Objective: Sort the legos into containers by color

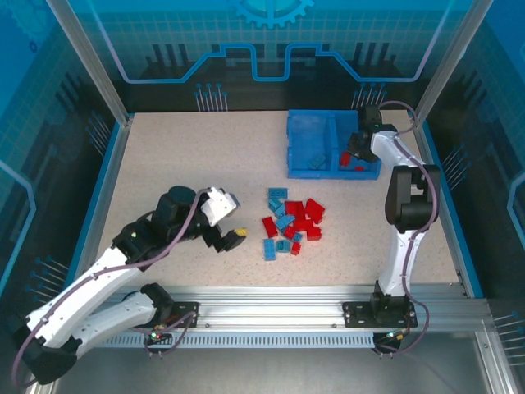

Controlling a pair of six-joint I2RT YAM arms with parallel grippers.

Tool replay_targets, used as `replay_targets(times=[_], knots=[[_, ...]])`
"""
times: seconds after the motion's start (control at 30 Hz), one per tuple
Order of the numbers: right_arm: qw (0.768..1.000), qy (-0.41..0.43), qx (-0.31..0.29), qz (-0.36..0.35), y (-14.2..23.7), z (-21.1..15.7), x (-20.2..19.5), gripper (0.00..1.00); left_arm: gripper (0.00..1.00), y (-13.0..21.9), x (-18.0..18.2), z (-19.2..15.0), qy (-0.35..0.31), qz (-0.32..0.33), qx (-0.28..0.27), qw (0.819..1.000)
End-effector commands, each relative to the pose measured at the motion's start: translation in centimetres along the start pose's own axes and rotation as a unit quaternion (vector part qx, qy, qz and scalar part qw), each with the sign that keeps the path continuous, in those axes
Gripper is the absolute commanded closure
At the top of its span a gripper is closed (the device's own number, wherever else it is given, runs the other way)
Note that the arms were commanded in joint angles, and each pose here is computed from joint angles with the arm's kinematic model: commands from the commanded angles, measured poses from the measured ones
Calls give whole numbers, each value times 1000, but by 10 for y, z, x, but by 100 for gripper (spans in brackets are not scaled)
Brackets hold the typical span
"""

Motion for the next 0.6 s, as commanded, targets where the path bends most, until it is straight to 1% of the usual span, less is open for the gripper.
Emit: replay_targets(times=[0.0,0.07,0.17,0.27,0.33,0.37,0.43,0.53,0.57], knots=[[998,-15,-25,49,58,6,-1,58,1,2,27,27,114,57,5,992],[996,-18,-29,81,86,-1,-3,56,1,-8,39,34,176,83,18,981],[988,-6,-30,149,134,-18,-6,48,1,-36,53,39,255,108,47,960],[976,26,-29,214,179,-43,-8,40,1,-70,61,39,316,113,71,939],[966,59,-22,252,206,-66,-9,34,1,-99,67,35,357,119,91,922],[961,77,-18,264,215,-77,-9,31,1,-111,70,32,378,126,103,911],[952,131,-5,275,229,-104,-12,24,1,-139,76,21,425,137,147,882],[945,186,32,267,237,-138,-22,17,1,-183,77,8,449,128,198,862],[943,195,45,266,238,-146,-24,16,1,-194,78,5,456,129,204,856]])
Point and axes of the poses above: each hand's point on the last joint's axis, 136 mm out from that joint toward the fingers, its own y axis back along the fingers, its own x axis along the line the jaws close on, z = x × y, the point moved 7 cm from there along y, back along the fingers, and after that the axes turned 13 degrees about -y, right-handed, at the moved point
